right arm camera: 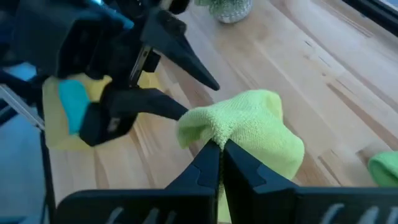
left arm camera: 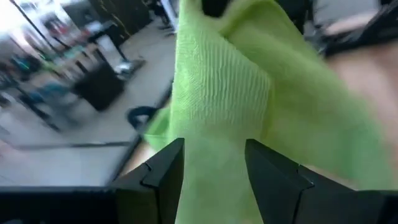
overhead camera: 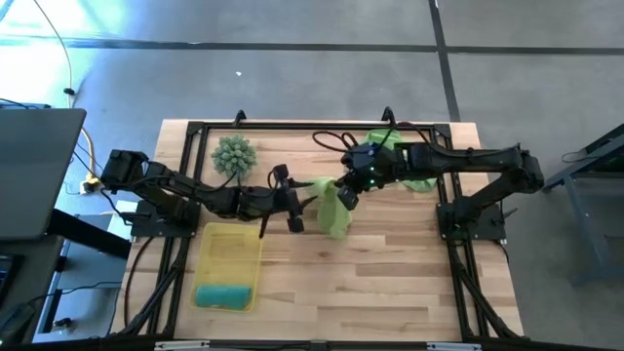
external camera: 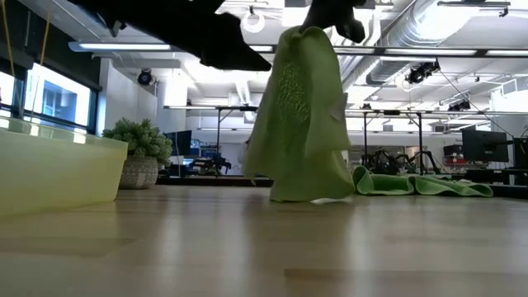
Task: Roll microfiber towels into tight, uniform cylinder then place into a basket
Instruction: Fold the light green towel
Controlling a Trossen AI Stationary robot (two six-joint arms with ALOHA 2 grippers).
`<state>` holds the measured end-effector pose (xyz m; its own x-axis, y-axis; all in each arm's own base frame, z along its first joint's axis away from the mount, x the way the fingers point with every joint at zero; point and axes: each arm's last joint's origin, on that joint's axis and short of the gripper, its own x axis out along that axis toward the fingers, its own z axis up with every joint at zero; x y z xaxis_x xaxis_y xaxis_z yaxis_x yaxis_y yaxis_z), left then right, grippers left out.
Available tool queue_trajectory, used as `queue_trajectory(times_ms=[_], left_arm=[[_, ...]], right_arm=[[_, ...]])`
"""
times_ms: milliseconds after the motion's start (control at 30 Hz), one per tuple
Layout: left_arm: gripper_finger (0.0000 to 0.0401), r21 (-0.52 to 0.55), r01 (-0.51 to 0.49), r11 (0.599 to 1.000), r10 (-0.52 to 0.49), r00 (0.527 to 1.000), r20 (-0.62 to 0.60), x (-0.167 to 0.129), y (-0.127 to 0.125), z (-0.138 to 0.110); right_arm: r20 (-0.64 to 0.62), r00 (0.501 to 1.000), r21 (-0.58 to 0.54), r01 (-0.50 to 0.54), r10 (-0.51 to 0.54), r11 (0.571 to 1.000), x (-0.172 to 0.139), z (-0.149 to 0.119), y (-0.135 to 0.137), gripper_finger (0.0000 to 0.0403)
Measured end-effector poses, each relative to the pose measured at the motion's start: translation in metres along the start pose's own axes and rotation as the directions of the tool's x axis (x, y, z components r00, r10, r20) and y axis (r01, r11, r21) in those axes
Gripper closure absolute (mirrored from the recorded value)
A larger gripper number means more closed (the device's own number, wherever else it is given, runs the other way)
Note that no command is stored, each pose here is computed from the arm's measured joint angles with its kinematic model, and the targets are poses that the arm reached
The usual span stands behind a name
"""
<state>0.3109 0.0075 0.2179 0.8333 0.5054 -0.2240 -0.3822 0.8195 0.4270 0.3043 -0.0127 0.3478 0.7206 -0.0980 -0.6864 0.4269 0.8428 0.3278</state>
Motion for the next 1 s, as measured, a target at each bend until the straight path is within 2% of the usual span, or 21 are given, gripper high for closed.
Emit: queue_trajectory(times_ms=[100,233,300,433,567,800,1000], left_arm=[[0.0243,0.11,-0.02,0.994,0.022,1.0,-0.014,0.002,-0.008,-0.003],[0.0243,0.173,-0.028,0.984,0.029,1.0,0.0,0.008,-0.02,-0.009],[0.0243,0.182,-0.076,0.98,0.077,0.997,0.005,0.014,-0.026,-0.014],[0.0243,0.128,-0.283,0.951,0.282,0.959,0.023,0.021,-0.031,-0.017],[0.0243,0.084,-0.374,0.923,0.372,0.927,0.047,0.024,-0.032,-0.018],[0.0243,0.013,-0.381,0.924,0.379,0.922,0.075,0.025,-0.032,-0.015],[0.0243,-0.082,-0.396,0.914,0.402,0.914,0.059,0.031,-0.021,-0.019]], right_arm=[[0.014,1.0,0.017,-0.004,0.003,1.0,-0.001,0.002,0.001,0.0402],[0.051,0.999,0.046,0.016,-0.018,0.999,-0.001,0.004,0.001,0.0402],[0.083,0.996,0.056,0.033,-0.037,0.998,-0.001,0.006,0.001,0.0402],[0.116,0.991,0.078,0.053,-0.062,0.996,-0.001,0.008,0.001,0.0402],[0.13,0.989,0.08,0.061,-0.071,0.995,-0.001,0.009,0.001,0.0402],[0.133,0.989,0.078,0.06,-0.07,0.995,-0.001,0.009,0.001,0.0402],[0.139,0.989,0.054,0.034,-0.041,0.998,-0.001,0.01,0.004,0.0402]])
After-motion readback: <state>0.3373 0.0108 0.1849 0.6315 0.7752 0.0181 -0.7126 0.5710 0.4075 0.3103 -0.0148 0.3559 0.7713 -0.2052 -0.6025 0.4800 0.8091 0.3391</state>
